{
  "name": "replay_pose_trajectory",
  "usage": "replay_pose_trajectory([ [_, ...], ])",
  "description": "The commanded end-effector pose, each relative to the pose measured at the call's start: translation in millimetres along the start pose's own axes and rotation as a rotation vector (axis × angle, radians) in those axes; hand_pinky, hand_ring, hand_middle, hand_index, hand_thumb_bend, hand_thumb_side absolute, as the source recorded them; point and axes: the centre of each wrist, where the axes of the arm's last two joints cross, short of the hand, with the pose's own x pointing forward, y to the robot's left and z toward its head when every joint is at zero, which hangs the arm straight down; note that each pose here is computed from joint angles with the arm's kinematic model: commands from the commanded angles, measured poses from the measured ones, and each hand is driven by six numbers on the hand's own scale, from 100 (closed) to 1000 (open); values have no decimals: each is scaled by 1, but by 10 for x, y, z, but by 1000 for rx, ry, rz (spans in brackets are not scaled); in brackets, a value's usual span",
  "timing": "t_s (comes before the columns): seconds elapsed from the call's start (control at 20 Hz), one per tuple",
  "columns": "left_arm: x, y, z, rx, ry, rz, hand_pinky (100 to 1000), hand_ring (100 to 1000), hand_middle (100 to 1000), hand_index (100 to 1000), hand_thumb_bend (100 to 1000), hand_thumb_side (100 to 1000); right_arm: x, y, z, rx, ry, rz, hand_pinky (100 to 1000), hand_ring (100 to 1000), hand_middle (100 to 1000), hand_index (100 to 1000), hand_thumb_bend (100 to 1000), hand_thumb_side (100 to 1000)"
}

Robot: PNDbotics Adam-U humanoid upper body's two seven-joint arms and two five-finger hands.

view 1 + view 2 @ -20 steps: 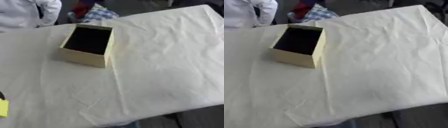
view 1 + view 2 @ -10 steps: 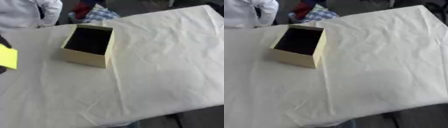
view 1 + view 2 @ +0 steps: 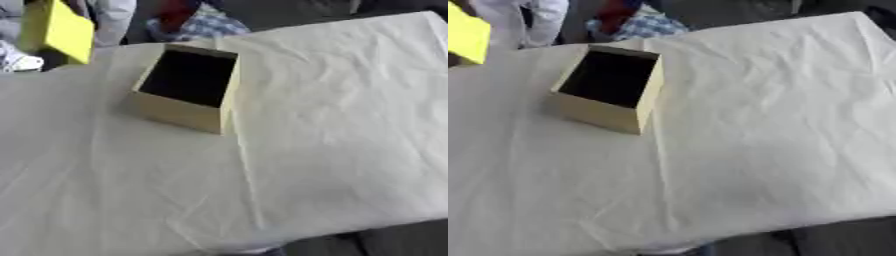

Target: Pick up objects on the table and place them in the box.

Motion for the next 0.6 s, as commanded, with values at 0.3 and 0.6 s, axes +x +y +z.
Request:
replay_pose_trajectory([
  [0.3, -149, 138, -434, 31, -29, -49, 504, 573, 501, 590, 100, 229, 96, 76, -114, -4, -40, -59, 594, 658, 534, 699, 100, 897],
  [0.6, -192, 184, -659, 70, -41, -111, 515, 579, 507, 597, 100, 207, 142, 156, -159, -5, -50, -105, 592, 656, 531, 698, 100, 906],
])
